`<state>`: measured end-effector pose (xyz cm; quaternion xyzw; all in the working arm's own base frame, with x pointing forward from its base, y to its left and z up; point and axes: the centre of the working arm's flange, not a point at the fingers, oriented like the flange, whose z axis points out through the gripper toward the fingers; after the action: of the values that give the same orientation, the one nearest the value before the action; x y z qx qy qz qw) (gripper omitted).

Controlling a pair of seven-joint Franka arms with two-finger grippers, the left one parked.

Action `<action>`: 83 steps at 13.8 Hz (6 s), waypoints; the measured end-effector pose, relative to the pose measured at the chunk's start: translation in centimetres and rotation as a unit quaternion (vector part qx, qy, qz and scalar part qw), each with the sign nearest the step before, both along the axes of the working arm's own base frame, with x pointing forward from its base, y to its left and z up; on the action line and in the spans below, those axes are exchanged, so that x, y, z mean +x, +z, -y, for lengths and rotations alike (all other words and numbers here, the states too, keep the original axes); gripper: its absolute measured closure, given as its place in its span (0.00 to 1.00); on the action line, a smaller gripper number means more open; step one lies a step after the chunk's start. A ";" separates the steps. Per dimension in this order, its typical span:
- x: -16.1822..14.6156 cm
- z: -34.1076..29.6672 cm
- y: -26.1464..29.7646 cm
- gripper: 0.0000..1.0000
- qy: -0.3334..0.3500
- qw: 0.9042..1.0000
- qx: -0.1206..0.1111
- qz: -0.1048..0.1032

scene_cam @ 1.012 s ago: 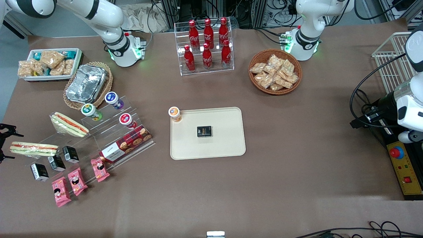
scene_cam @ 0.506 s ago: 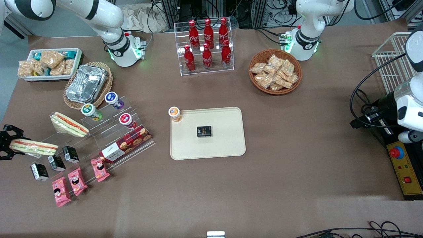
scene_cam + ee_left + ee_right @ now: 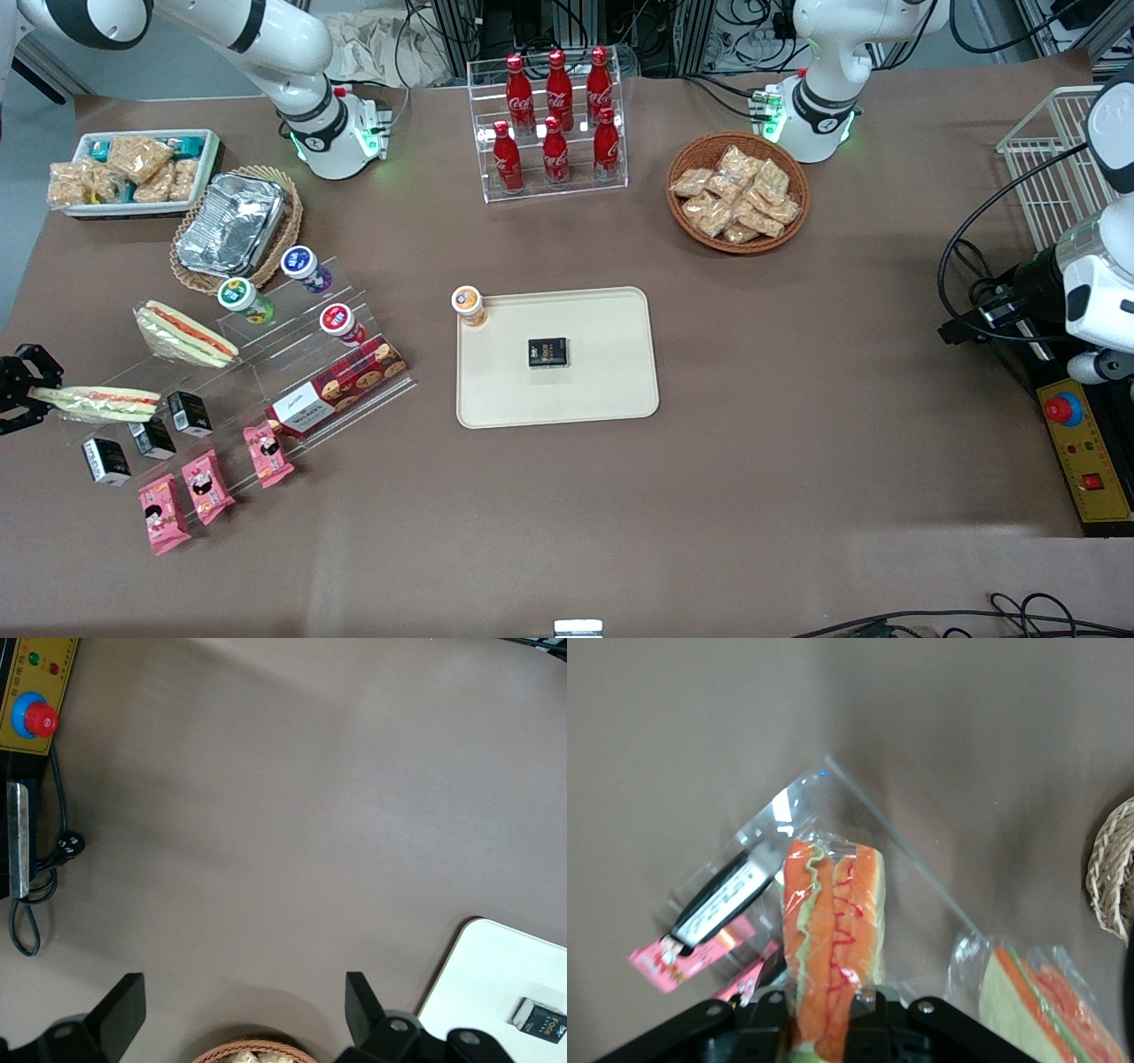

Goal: Place sandwich on tray

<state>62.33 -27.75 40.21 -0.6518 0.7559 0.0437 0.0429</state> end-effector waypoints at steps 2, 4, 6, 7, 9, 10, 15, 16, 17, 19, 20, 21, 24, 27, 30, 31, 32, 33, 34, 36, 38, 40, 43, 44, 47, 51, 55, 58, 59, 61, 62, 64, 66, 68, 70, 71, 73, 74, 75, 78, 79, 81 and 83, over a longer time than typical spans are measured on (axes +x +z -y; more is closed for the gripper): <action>0.0 -1.1 2.6 0.80 0.014 1.000 -0.001 0.007; -0.2 -2.7 6.0 0.81 0.033 0.999 0.000 0.011; -0.7 -4.9 9.1 0.81 0.069 0.998 0.003 0.013; -0.9 -6.4 10.5 0.81 0.094 0.996 0.006 0.012; -1.2 -10.0 12.4 0.81 0.150 0.989 0.012 0.006; -1.1 -12.4 13.1 0.81 0.178 0.984 0.015 0.004; -0.6 -24.6 15.0 0.81 0.385 0.923 0.021 0.009; -0.7 -26.2 15.0 0.81 0.408 0.913 0.023 0.008; -0.8 -27.7 15.1 0.81 0.422 0.906 0.023 0.008; -1.0 -30.8 15.5 0.81 0.448 0.894 0.022 0.011; -1.1 -32.3 15.7 0.81 0.459 0.888 0.022 0.012; -1.3 -33.6 15.9 0.81 0.468 0.883 0.021 0.014; -1.8 -37.1 16.5 0.81 0.481 0.876 0.019 0.020; -2.0 -40.3 16.8 0.81 0.435 0.900 0.016 0.025; -2.7 -45.8 16.2 0.81 0.388 0.921 0.013 0.023; -2.9 -48.0 15.7 0.81 0.372 0.928 0.013 0.023; -3.1 -50.3 15.1 0.81 0.358 0.933 0.012 0.025; -3.3 -52.7 14.2 0.81 0.345 0.938 0.012 0.028; -3.5 -54.9 13.1 0.81 0.332 0.943 0.011 0.029; -3.4 -58.8 9.6 0.81 0.296 0.955 0.010 0.026; -2.4 -60.6 5.5 0.81 0.263 0.964 0.008 0.025; -1.4 -61.1 2.0 0.81 0.242 0.970 0.009 0.020; -0.8 -62.0 -1.5 0.81 0.215 0.976 0.020 0.012; -0.8 -62.7 -2.5 0.81 0.207 0.978 0.028 0.009; -1.7 -65.8 -6.1 0.81 0.192 0.981 0.033 0.009; -2.8 -68.4 -11.6 0.81 0.193 0.981 0.026 0.007; -2.9 -68.4 -14.3 0.81 0.192 0.981 0.020 0.001; -2.9 -68.2 -14.6 0.67 0.191 0.981 0.018 -0.001; -2.9 -68.2 -14.6 0.56 0.191 0.981 0.018 -0.001; -2.9 -68.2 -14.5 0.36 0.191 0.981 0.018 -0.001; -2.8 -68.2 -14.4 0.28 0.192 0.981 0.019 0.001; -2.3 -68.0 -13.1 0.08 0.197 0.980 0.020 0.016; -1.4 -67.2 -10.4 0.07 0.215 0.976 0.016 0.041; -0.6 -65.3 -7.8 0.05 0.276 0.960 0.004 0.049; 0.0 -62.9 -5.9 0.04 0.344 0.938 0.000 0.045; 0.3 -61.9 -5.0 0.04 0.365 0.930 -0.001 0.044; 0.9 -59.2 -2.9 0.04 0.402 0.915 -0.007 0.037; 1.1 -57.4 -1.5 0.04 0.425 0.905 -0.009 0.033; 1.4 -55.3 0.1 0.04 0.445 0.895 -0.009 0.030; 2.0 -47.9 5.3 0.04 0.501 0.865 -0.002 0.030; 2.1 -45.2 6.6 0.04 0.522 0.852 0.001 0.033; 2.4 -39.9 8.3 0.04 0.564 0.825 0.006 0.039; 2.4 -35.2 9.3 0.04 0.602 0.798 0.012 0.042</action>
<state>64.73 7.45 49.55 -0.9759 0.2086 0.0427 0.0474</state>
